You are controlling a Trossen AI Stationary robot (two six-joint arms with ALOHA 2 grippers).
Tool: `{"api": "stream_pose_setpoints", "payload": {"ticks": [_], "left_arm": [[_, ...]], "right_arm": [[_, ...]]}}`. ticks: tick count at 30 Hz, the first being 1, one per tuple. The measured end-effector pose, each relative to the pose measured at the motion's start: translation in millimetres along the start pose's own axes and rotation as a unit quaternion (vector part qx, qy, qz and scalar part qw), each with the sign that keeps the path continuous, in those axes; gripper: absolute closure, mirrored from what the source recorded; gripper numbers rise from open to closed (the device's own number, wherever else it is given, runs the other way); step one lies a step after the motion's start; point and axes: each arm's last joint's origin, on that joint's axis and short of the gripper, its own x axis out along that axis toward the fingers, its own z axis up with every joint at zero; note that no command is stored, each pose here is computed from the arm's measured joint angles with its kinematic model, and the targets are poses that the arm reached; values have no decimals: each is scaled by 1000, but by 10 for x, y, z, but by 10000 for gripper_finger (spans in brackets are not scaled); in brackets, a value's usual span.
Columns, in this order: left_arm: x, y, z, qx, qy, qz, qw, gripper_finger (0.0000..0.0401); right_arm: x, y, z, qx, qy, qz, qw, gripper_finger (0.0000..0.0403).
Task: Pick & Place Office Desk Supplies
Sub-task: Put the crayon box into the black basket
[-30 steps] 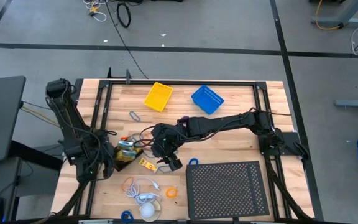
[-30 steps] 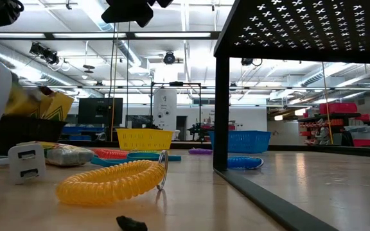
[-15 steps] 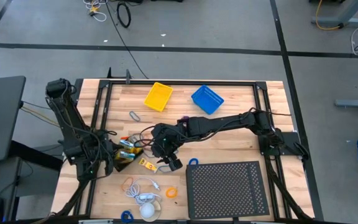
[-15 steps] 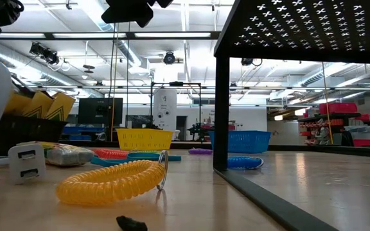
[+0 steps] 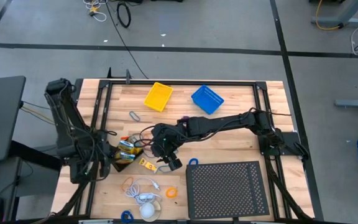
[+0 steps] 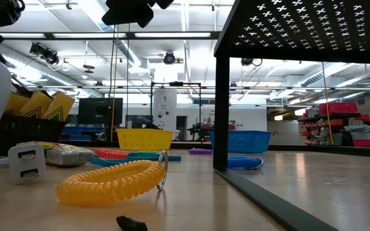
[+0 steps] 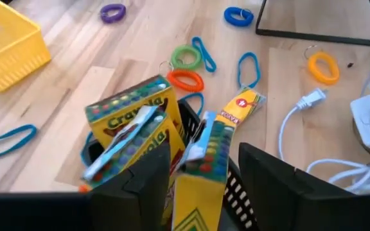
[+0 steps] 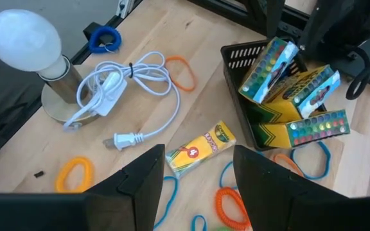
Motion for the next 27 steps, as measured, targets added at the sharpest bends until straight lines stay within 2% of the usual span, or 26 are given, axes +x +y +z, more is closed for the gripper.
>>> {"api": "stream_pose_setpoints", "payload": {"ticks": [5, 8, 12, 14, 15, 21, 27], "left_arm": [[-173, -50, 146, 0, 1, -20, 1000, 222], [-263, -110, 200, -3, 16, -48, 999, 248], [-305, -208, 138, -6, 76, -95, 993, 324], [-294, -281, 87, 1, 82, -107, 991, 376], [-281, -310, 57, 4, 83, -107, 991, 387], [-87, -413, -76, -10, 93, -33, 995, 397], [76, -489, -176, -44, 138, 20, 989, 398]], "right_arm": [[6, 16, -1, 0, 11, -21, 1000, 220], [20, 78, -18, -13, 33, -27, 999, 262], [39, 189, -38, -28, 57, -11, 998, 373], [49, 246, -37, -36, 65, -7, 997, 389], [54, 269, -28, -38, 66, -12, 997, 388], [70, 352, -13, -46, 73, -18, 996, 397], [70, 355, -16, -44, 75, -17, 996, 399]]}}
